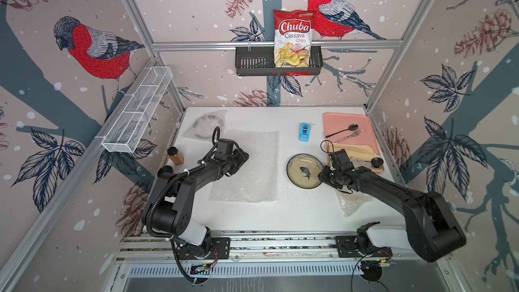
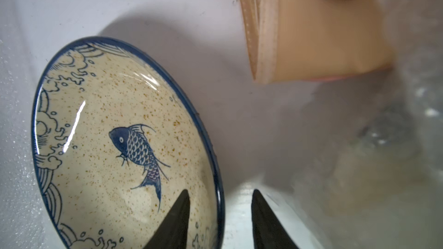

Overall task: Wrap dinner plates in bubble wrap
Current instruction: Adjust the bubble wrap at the center of the board.

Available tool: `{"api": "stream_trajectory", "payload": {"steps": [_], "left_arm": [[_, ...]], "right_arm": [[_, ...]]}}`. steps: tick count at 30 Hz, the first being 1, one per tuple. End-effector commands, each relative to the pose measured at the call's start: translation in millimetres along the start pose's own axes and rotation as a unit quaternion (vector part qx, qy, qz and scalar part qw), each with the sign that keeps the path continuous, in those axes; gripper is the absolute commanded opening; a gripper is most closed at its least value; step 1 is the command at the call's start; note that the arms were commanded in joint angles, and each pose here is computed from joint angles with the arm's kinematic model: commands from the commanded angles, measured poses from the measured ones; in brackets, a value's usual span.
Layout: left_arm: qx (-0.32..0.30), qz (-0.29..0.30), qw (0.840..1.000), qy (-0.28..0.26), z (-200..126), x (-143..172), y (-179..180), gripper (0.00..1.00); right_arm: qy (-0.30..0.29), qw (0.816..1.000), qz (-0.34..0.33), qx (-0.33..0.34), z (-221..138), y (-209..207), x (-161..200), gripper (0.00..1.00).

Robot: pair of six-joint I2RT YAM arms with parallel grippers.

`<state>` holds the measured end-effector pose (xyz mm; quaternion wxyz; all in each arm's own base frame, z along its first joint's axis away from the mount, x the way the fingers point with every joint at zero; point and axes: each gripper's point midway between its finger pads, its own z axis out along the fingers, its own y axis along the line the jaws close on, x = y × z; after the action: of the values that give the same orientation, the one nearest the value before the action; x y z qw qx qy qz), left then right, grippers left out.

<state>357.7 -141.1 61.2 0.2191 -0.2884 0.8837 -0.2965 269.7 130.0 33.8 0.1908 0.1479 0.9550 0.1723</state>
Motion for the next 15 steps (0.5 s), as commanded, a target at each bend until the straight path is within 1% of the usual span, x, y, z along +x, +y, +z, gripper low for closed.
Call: {"api": "stream_trajectory", "payload": {"steps": [1, 4, 7, 11, 15], "left_arm": [[-0.005, 0.032, 0.999, 0.011, 0, 6, 3, 0.67], [-0.024, 0.04, 0.999, 0.026, 3, 13, 14, 0.67], [-0.044, 0.056, 0.997, 0.029, 4, 20, 20, 0.67], [-0.065, 0.062, 0.995, 0.051, 8, 36, 31, 0.67], [-0.073, 0.053, 0.993, 0.071, 12, 53, 38, 0.67]], "right_arm": [[-0.009, 0.999, 0.006, -0.048, 6, 18, -9, 0.34], [-0.002, 0.998, 0.009, -0.06, 13, 20, -9, 0.27], [-0.008, 0.997, 0.009, -0.076, 13, 24, -15, 0.15], [-0.017, 0.995, 0.001, -0.095, 9, 31, -22, 0.08], [-0.028, 0.994, 0.0, -0.109, -1, 33, -33, 0.04]]}}
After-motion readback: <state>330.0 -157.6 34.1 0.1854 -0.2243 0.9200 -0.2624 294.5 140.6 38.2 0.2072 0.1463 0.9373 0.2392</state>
